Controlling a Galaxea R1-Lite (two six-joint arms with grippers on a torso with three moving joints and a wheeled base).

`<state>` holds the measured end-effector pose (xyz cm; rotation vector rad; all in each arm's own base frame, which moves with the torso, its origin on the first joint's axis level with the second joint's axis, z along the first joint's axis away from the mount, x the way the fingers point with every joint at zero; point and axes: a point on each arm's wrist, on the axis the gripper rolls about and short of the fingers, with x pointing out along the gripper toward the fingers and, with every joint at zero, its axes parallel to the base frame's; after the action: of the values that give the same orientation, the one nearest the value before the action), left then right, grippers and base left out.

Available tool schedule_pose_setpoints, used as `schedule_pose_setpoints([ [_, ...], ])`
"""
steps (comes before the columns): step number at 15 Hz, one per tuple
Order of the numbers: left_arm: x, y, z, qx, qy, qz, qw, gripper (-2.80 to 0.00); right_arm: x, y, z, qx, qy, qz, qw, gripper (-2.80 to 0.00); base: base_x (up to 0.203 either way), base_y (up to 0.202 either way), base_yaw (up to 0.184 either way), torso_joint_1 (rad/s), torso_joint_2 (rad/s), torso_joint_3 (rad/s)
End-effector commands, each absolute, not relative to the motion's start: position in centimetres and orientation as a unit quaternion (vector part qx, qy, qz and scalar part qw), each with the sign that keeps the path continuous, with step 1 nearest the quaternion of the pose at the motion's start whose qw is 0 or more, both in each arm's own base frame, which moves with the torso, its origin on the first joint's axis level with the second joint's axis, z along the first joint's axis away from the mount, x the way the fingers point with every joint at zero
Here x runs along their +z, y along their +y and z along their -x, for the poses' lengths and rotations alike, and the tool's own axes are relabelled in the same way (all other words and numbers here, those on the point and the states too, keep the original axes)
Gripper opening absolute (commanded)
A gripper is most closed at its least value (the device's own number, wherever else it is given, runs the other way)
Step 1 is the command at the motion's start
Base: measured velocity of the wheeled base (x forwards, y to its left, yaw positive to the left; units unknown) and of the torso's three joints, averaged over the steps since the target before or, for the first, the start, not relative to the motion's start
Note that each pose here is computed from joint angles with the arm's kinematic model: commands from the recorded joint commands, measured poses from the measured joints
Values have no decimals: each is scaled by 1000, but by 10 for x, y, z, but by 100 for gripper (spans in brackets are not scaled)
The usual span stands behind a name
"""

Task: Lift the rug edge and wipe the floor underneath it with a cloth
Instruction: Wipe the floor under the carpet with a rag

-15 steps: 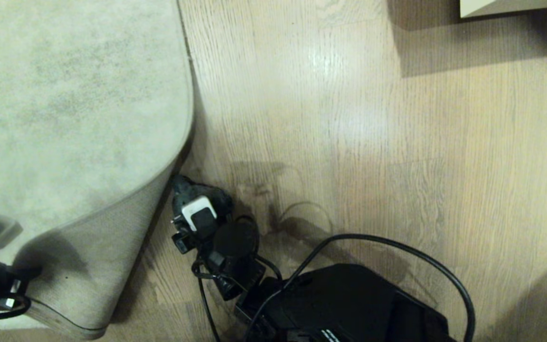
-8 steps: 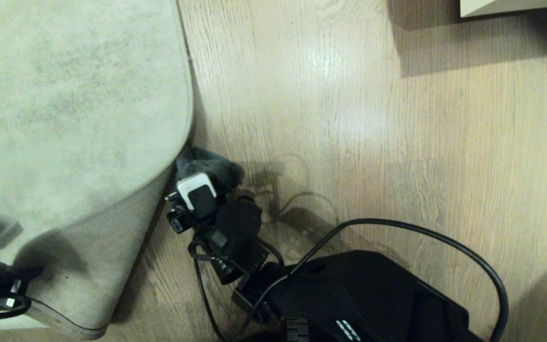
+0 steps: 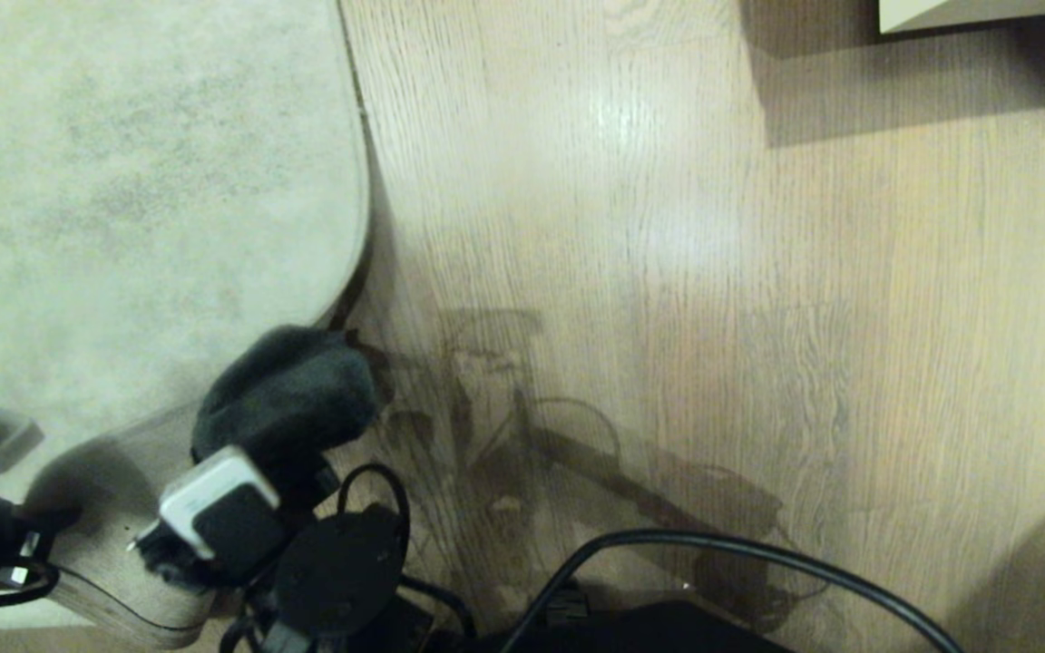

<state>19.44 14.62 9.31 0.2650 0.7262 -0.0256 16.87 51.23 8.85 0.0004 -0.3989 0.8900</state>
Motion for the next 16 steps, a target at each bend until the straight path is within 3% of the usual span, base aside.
schedule_pose_setpoints([
  [1,92,146,-194,-14,355,-129,926,-280,55,521,-135,456,-171,14,873,-280,0,0,0,0,0,0],
  [6,90,146,-193,-15,358,-127,925,-280,6,525,-126,468,-148,35,871,-280,0,0,0,0,0,0],
  [16,89,147,-193,-15,360,-125,924,-280,-37,508,-194,415,-119,56,900,-280,0,0,0,0,0,0],
])
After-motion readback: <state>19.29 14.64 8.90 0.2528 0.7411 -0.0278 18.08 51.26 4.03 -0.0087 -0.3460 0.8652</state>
